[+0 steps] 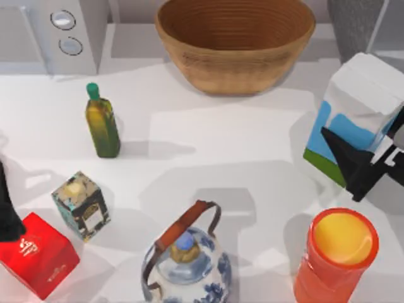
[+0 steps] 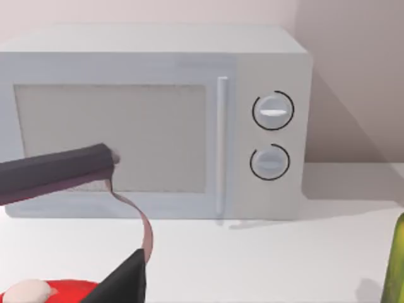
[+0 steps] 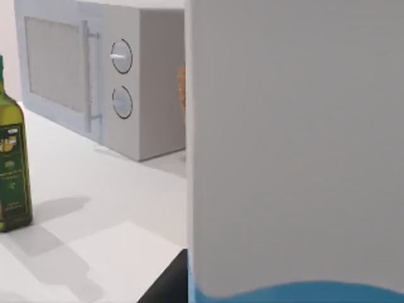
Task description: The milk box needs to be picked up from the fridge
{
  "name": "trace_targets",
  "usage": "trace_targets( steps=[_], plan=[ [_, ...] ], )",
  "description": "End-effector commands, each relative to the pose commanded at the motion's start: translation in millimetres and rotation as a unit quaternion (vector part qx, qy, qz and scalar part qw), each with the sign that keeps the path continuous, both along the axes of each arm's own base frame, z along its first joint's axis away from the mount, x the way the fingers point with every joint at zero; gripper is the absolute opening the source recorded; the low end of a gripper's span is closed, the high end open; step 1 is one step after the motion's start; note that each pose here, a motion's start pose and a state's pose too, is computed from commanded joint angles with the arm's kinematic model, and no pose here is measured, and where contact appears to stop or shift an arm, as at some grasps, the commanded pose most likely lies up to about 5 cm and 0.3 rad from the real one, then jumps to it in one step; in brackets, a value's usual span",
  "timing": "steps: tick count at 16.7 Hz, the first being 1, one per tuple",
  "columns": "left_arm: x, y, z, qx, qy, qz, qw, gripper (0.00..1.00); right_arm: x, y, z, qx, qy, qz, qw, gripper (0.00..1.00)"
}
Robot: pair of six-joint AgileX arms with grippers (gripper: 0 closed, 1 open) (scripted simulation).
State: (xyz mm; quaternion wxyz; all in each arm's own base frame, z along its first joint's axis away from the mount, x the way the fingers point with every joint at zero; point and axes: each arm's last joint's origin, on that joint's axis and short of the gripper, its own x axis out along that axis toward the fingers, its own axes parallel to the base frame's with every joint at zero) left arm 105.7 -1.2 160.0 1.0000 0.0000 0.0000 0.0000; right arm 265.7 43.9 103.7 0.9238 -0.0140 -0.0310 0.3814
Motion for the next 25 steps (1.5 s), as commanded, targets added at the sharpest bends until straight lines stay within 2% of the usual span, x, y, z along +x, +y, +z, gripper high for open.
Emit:
trace_targets(
  steps=[2, 6, 19, 25],
  plan=[
    [0.0, 0.0, 0.0, 0.000, 0.000, 0.000, 1.000, 1.00, -3.6, 2.9, -11.5, -0.001, 0.032, -0.010, 0.999, 0.00],
    [0.0, 0.0, 0.0, 0.000, 0.000, 0.000, 1.000, 1.00, -4.2, 3.1, -12.6, -0.001, 0.035, -0.010, 0.999, 0.00],
    [0.0, 0.0, 0.0, 0.000, 0.000, 0.000, 1.000, 1.00, -4.2, 3.1, -12.6, -0.001, 0.035, -0.010, 0.999, 0.98],
    [0.0, 0.0, 0.0, 0.000, 0.000, 0.000, 1.000, 1.00, -4.2, 3.1, -12.6, -0.001, 0.035, -0.010, 0.999, 1.00]
  ],
)
